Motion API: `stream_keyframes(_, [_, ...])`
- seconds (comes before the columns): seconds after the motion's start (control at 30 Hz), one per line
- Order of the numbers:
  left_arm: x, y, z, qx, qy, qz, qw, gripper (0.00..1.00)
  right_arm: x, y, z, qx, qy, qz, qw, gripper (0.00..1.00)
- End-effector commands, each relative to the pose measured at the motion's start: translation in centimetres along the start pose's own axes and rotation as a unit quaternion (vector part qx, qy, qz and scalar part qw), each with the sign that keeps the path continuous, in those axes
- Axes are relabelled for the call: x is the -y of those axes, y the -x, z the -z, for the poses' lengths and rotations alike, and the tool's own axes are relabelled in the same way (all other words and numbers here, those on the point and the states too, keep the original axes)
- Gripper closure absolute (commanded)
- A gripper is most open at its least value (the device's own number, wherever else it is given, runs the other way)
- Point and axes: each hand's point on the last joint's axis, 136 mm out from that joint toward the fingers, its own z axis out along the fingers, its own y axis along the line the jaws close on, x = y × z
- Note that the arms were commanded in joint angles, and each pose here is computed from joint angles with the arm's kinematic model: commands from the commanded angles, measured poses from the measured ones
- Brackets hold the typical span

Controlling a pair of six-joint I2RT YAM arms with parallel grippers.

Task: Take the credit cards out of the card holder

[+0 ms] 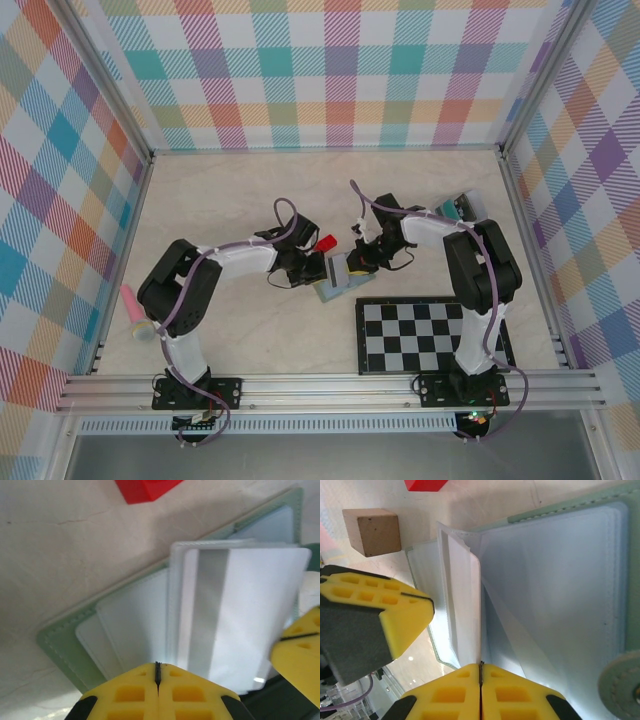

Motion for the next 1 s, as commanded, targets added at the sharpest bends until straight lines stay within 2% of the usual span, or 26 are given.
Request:
stream_keyframes(0.0, [2.8, 1.0, 2.0, 0.03, -0.051, -0.028, 0.998, 1.0, -0.7, 0.0, 0.2, 0.002, 0.021, 0.003, 1.0, 0.93])
stream_keyframes(0.37, [0.4, 0.4, -1.1, -0.006, -0.009, -0.005, 1.0, 1.0, -0.5, 0.2, 0.1, 0.003, 0.016, 0.003, 1.0, 0.98])
stream_keyframes(0.57, [-1.6, -0.5, -1.6, -0.026, 0.033, 0.007, 0.999, 1.0, -0.1, 0.1, 1.3, 0.015, 0.016, 0.003, 1.0, 1.0])
stream_keyframes(0.7, [-2.0, -0.8, -1.8, -0.029, 0.036, 0.01, 0.999, 1.0, 0.1, -0.1, 1.8, 0.02, 0.017, 0.002, 1.0, 1.0])
stream_keyframes(0.77, [-1.9, -0.7, -1.7, -0.029, 0.035, 0.009, 0.999, 1.0, 0.1, -0.1, 1.8, 0.019, 0.019, -0.001, 1.0, 0.98])
stream_keyframes(0.97, [-1.3, -0.5, -1.7, -0.029, 0.027, 0.004, 0.999, 1.0, 0.1, 0.2, 1.2, 0.017, 0.033, -0.013, 0.999, 0.85])
